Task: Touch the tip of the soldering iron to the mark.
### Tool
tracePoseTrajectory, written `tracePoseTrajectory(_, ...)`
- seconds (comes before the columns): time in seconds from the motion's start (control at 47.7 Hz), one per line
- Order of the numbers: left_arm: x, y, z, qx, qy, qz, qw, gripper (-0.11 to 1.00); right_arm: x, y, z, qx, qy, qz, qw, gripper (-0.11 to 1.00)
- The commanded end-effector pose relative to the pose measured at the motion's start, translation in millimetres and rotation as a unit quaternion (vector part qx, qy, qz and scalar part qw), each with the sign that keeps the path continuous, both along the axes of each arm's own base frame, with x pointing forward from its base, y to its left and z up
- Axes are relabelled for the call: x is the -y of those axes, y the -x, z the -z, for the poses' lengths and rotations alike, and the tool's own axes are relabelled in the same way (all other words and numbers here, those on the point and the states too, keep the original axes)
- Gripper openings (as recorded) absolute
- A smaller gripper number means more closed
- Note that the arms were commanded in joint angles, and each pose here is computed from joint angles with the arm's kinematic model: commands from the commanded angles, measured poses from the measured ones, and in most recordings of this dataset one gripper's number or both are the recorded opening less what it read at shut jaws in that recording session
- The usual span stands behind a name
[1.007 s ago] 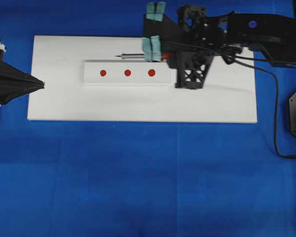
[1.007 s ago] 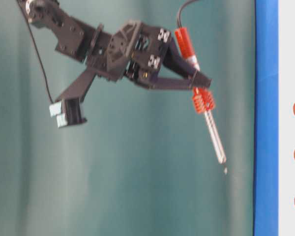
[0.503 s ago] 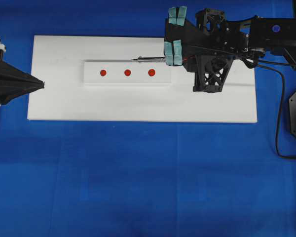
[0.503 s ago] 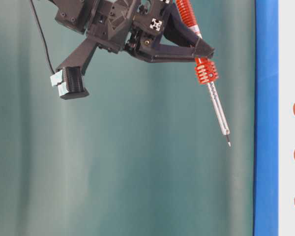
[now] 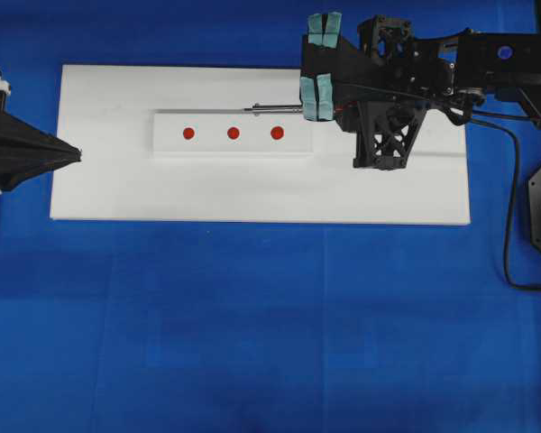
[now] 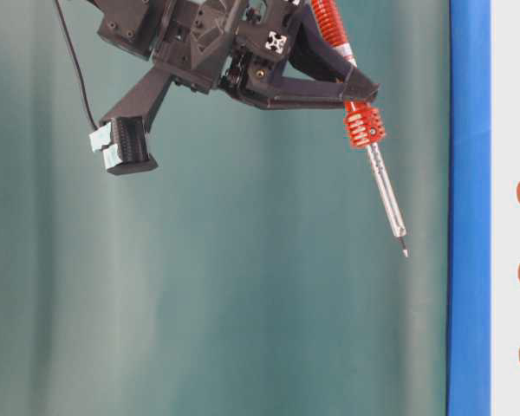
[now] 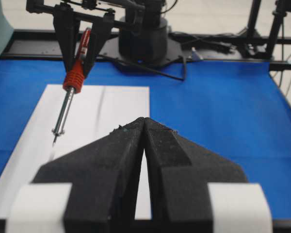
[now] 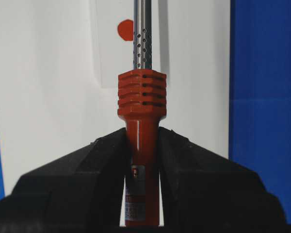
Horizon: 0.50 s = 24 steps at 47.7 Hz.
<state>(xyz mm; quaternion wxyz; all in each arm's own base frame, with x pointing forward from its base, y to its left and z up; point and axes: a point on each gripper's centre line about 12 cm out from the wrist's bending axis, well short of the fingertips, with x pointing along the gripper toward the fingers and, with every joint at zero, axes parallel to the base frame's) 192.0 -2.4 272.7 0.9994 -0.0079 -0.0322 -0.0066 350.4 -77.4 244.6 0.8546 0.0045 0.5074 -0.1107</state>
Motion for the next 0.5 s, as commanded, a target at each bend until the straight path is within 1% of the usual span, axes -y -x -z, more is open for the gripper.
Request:
tracePoseTrajectory(0.0,0,-1,-4,0.008,0.0,0.0,1.0,0.02,-1,2,-9,0.005,0.0,0.0,1.0,0.06)
tracePoseTrajectory(0.126,0,-1,-4,0.008,0.0,-0.001,1.0,0.02,-1,6,-6,-0.022,-0.004,0.004,0.9997,0.06)
tracePoseTrajectory(0.21,0,-1,-4,0.008,0.0,0.0,1.0,0.02,-1,7,-6,-0.029,-0.006,0.005,0.9995,0.06)
tracePoseTrajectory(0.398,0,-1,-4,0.008,0.0,0.0,1.0,0.02,-1,3,-3,-0.023,-0.004,0.002,0.9997,0.06)
tracePoseTrajectory(0.482,0,-1,-4,0.008,0.0,-0.001,1.0,0.02,0,-2,5,-0.024,-0.006,0.001,0.9997,0.06)
